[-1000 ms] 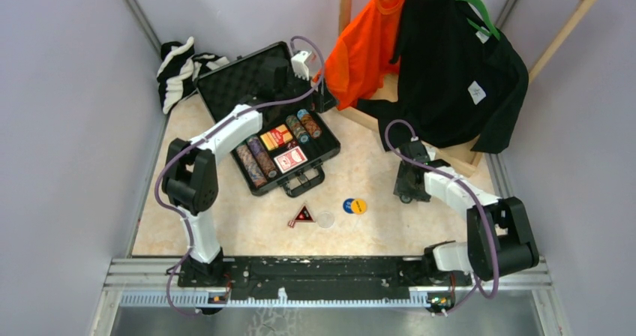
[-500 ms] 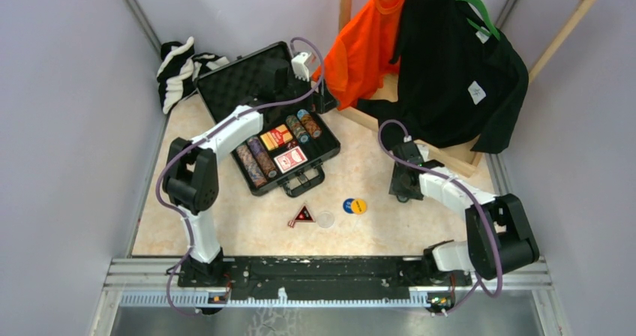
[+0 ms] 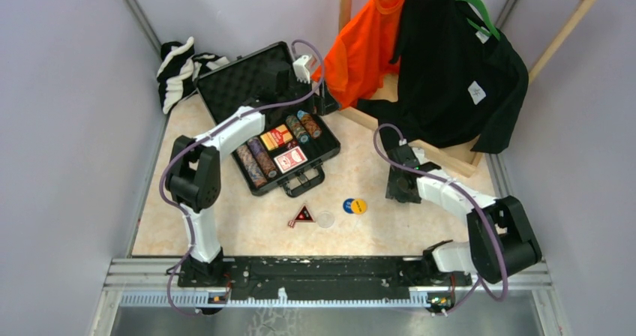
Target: Pack up texas hold em set
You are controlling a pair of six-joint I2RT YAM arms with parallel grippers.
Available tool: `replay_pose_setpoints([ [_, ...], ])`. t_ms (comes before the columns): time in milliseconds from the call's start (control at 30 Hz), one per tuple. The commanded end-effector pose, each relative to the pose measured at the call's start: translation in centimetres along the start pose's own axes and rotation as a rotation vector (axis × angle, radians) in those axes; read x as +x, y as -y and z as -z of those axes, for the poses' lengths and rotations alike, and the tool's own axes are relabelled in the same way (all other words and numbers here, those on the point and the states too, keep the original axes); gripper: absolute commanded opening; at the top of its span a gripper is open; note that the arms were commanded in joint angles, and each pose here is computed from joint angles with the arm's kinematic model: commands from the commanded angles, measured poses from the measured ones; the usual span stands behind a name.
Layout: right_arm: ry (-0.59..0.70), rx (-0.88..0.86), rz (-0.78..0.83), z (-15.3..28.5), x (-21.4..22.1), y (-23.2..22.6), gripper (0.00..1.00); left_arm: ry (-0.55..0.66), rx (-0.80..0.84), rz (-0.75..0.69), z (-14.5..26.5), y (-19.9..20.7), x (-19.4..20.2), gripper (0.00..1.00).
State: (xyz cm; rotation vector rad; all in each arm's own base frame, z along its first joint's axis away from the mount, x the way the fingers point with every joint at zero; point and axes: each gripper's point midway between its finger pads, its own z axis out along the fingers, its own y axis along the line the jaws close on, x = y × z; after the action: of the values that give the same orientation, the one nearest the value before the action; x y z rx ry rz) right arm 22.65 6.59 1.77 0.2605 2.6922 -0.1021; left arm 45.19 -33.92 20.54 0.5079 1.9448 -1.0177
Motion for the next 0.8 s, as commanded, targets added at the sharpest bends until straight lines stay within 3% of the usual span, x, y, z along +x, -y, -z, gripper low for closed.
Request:
replay_pose_setpoints([
  [0, 0.003, -0.006, -0.008, 0.3, 0.7, -0.1, 0.50, 0.016, 0.036, 0.007, 0.0, 0.3, -0.1, 1.00],
  [233, 0.014, 0.009, -0.010, 0.0, 0.5, 0.1, 0.48, 0.010, 0.042, 0.012, 0.1, 0.4, 0.2, 1.00],
  [333, 0.014, 0.014, -0.013, -0.3, 0.5, 0.1, 0.59, 0.009, 0.046, 0.012, 0.1, 0.5, 0.2, 1.00],
  [433, 0.019, 0.025, -0.024, -0.5, 0.3, 0.1, 0.63, 0.008, 0.047, 0.011, 0.0, 0.5, 0.3, 1.00],
  [767, 0.023, 0.040, -0.016, -0.7, -0.1, 0.1, 0.52, 0.002, 0.046, 0.011, -0.1, 0.4, 0.5, 1.00],
])
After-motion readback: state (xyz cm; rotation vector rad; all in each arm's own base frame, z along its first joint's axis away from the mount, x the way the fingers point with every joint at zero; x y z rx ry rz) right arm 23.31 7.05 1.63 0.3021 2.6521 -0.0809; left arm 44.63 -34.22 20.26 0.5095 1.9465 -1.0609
